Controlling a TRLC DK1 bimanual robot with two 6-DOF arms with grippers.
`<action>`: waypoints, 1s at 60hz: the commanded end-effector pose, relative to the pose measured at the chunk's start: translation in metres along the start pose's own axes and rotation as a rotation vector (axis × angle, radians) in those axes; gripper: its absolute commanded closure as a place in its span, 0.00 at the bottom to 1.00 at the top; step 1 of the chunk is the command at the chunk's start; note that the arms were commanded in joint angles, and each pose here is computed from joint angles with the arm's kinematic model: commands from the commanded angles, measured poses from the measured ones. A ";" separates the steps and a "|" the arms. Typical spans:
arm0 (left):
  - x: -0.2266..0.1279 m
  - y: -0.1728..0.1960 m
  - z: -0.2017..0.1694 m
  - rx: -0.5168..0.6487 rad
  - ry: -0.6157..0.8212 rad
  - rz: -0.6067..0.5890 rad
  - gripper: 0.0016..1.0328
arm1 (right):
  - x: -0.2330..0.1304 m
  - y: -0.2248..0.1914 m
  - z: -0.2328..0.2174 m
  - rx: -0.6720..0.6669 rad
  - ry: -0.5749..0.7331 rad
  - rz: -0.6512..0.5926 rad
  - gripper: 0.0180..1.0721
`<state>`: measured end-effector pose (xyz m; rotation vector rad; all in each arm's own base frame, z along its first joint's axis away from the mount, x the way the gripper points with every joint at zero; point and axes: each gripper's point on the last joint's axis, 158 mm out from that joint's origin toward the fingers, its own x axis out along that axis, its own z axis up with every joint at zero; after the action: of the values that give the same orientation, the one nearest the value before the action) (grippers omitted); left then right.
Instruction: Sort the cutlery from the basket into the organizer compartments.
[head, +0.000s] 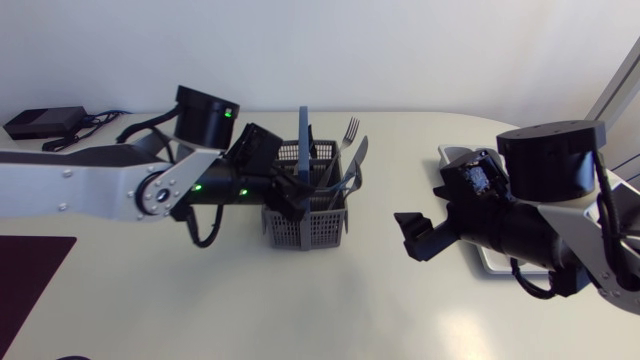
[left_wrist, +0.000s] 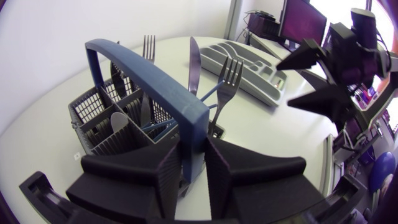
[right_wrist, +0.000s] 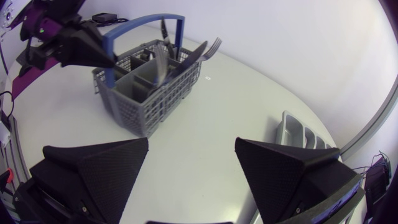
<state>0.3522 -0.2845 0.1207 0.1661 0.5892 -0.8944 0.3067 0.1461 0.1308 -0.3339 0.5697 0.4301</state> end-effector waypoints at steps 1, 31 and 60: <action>-0.029 -0.022 -0.017 0.039 0.012 -0.045 0.97 | 0.003 -0.004 -0.015 -0.004 0.033 0.002 0.05; -0.118 -0.011 -0.058 0.204 0.016 0.114 0.24 | 0.048 -0.039 0.008 0.117 0.084 0.016 0.05; -0.100 0.059 -0.130 0.148 0.192 0.177 0.97 | 0.043 -0.029 -0.009 0.127 0.107 0.037 0.05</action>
<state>0.3042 -0.1270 0.0772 0.4173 0.6541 -0.7179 0.3580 0.1298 0.1112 -0.2500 0.6880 0.4093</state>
